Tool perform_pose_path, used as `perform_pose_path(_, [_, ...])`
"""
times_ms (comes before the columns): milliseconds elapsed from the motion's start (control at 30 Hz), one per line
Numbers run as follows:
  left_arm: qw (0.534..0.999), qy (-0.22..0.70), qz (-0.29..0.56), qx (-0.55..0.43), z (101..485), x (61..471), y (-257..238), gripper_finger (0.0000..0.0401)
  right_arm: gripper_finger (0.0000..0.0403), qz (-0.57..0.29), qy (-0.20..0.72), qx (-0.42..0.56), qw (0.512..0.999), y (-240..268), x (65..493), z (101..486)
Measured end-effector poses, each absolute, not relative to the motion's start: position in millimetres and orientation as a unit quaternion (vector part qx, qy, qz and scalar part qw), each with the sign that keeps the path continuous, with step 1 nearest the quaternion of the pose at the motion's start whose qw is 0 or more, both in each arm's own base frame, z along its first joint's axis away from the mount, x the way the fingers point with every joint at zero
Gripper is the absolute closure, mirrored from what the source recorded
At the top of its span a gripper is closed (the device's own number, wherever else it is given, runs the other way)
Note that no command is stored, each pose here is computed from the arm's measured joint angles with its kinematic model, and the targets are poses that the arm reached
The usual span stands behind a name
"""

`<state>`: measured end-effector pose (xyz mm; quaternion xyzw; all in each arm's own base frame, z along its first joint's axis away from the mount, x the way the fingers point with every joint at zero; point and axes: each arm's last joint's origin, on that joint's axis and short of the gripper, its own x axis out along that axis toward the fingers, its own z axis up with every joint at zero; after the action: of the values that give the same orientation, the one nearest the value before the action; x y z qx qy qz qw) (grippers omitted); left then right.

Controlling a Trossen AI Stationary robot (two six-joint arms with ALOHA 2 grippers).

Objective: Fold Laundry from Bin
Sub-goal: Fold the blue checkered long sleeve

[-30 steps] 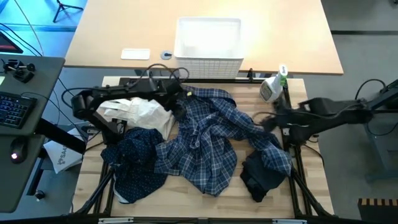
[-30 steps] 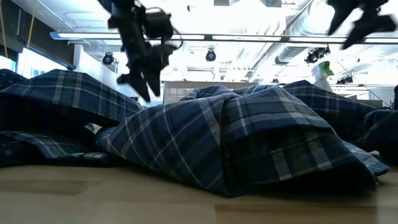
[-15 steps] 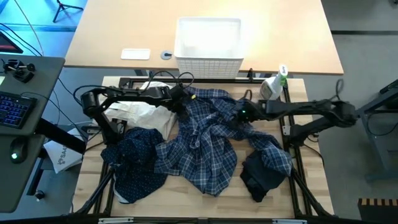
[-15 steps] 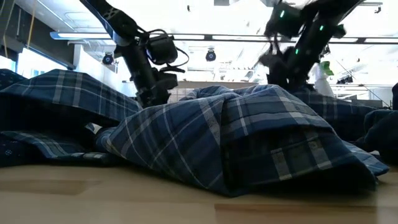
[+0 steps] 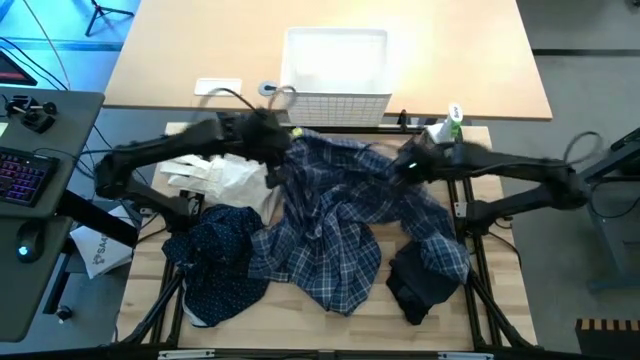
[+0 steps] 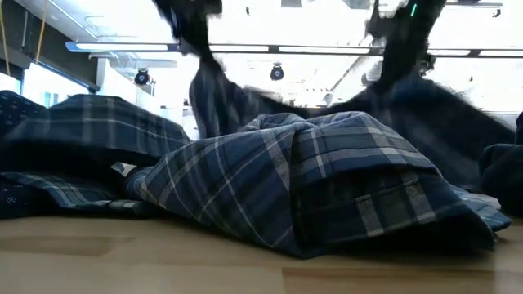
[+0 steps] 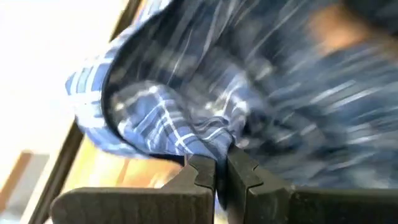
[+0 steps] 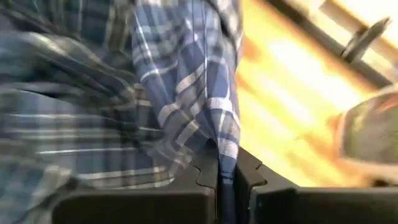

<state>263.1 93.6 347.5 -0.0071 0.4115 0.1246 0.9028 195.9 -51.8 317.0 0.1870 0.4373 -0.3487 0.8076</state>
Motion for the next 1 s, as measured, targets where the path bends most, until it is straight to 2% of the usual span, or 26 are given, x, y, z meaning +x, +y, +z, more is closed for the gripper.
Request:
perform_pose_path(100, [0.940, 0.331, 0.075, -0.020, 401, 247, 81, 0.0401, 0.0398, -0.308, 0.399, 0.190, 0.843, -45, 173, 370])
perform_pose_path(167, [0.960, 0.276, 0.036, -0.034, 434, 236, 72, 0.0401, 0.0400, -0.243, 0.361, 0.202, 0.877, -39, 158, 403])
perform_pose_path(267, [0.977, 0.198, -0.050, -0.059, 479, 220, 59, 0.0401, 0.0399, -0.097, 0.276, 0.236, 0.927, -25, 133, 451])
perform_pose_path(367, [0.975, 0.134, -0.150, -0.095, 518, 205, 45, 0.0401, 0.0401, 0.071, 0.154, 0.247, 0.954, -12, 109, 497])
perform_pose_path(500, [0.958, 0.065, -0.255, -0.118, 562, 190, 25, 0.0401, 0.0401, 0.251, -0.047, 0.145, 0.956, 3, 80, 556])
perform_pose_path(600, [0.954, -0.004, -0.290, -0.075, 590, 182, 14, 0.0401, 0.0402, 0.333, -0.194, 0.019, 0.923, 11, 62, 590])
perform_pose_path(667, [0.961, -0.045, -0.272, -0.028, 602, 177, 11, 0.0401, 0.0402, 0.305, -0.255, -0.018, 0.918, 11, 55, 602])
perform_pose_path(733, [0.975, -0.065, -0.211, 0.006, 608, 172, 14, 0.0401, 0.0402, 0.219, -0.276, -0.012, 0.936, 7, 52, 607])
perform_pose_path(900, [0.995, -0.071, 0.015, 0.064, 612, 163, 32, 0.0401, 0.0402, -0.049, -0.227, 0.031, 0.972, -8, 50, 603])
perform_pose_path(933, [0.995, -0.072, 0.026, 0.065, 612, 162, 34, 0.0401, 0.0402, -0.070, -0.214, 0.041, 0.973, -9, 50, 602])
perform_pose_path(1000, [0.996, -0.075, 0.002, 0.058, 613, 161, 35, 0.0401, 0.0402, -0.053, -0.197, 0.050, 0.978, -8, 51, 602])
